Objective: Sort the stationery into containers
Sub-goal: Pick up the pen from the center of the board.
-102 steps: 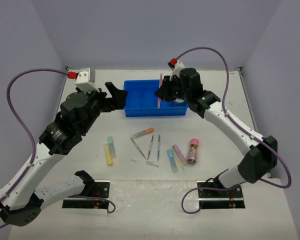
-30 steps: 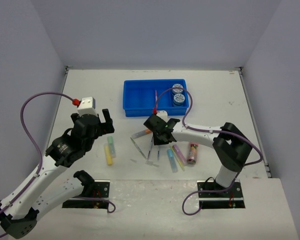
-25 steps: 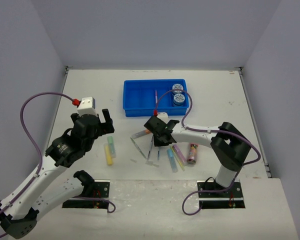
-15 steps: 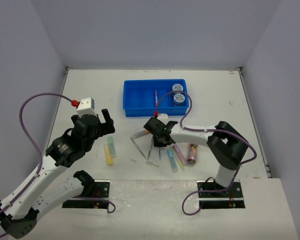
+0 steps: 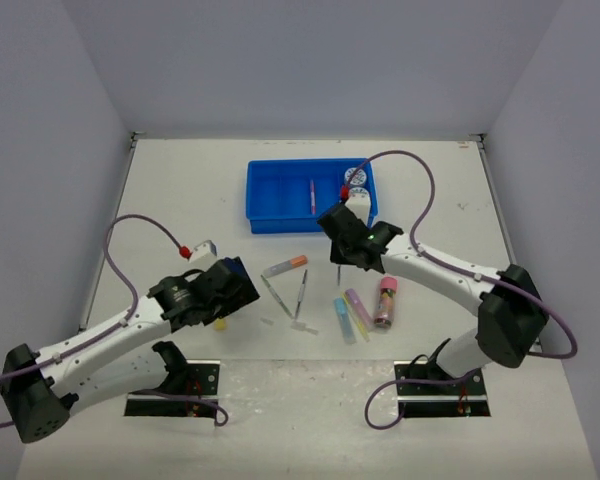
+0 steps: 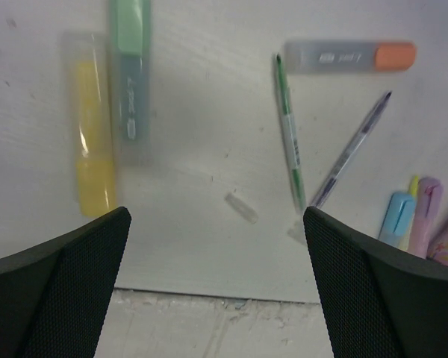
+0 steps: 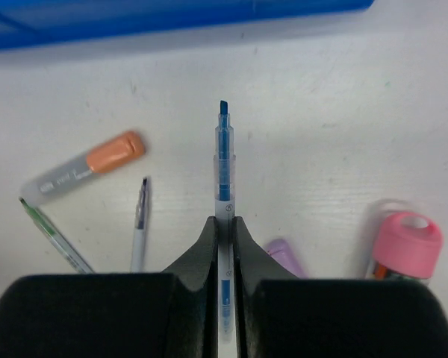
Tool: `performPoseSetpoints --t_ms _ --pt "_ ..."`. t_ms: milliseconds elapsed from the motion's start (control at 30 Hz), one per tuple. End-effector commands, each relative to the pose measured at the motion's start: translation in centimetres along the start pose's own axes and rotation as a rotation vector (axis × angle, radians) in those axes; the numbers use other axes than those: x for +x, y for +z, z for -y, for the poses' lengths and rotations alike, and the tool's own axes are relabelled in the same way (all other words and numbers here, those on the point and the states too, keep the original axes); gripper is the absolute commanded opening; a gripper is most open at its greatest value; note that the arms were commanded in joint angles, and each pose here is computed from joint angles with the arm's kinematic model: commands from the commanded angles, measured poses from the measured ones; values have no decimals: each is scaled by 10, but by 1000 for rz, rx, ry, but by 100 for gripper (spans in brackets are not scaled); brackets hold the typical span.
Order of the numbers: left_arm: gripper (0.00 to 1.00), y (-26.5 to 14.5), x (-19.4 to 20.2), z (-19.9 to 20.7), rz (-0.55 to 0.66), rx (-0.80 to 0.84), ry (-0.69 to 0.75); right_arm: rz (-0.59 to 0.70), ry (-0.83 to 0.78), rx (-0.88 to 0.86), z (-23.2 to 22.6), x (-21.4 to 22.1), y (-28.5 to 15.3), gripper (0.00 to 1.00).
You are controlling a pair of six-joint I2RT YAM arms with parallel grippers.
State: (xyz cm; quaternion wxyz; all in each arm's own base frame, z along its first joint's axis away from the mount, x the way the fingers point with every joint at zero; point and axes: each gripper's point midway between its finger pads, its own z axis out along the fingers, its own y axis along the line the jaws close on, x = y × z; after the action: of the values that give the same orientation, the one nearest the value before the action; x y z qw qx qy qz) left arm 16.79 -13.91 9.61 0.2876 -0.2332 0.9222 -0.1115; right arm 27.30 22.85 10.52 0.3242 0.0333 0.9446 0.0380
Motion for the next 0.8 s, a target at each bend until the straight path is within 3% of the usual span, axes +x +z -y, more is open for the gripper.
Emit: performPoseSetpoints --t_ms 0,167,267,333,367,567,767 --pt "100 6 32 16 -58 -41 -177 123 9 39 23 -46 -16 0" --pt "94 16 50 22 -94 -133 -133 147 5 7 25 -54 -19 0" --pt "78 20 52 26 -94 -145 -158 151 -6 -3 24 -55 -19 0" --pt "57 22 55 34 -108 -130 -157 154 -14 -16 24 -54 -20 0" --pt "54 23 56 37 -114 -137 -150 153 -20 -23 23 -54 -20 0" --pt "40 31 65 38 -143 -197 -124 174 -15 -46 26 -53 -26 0" --pt "40 41 73 39 -162 -220 -98 184 -12 -64 28 -51 -29 0"
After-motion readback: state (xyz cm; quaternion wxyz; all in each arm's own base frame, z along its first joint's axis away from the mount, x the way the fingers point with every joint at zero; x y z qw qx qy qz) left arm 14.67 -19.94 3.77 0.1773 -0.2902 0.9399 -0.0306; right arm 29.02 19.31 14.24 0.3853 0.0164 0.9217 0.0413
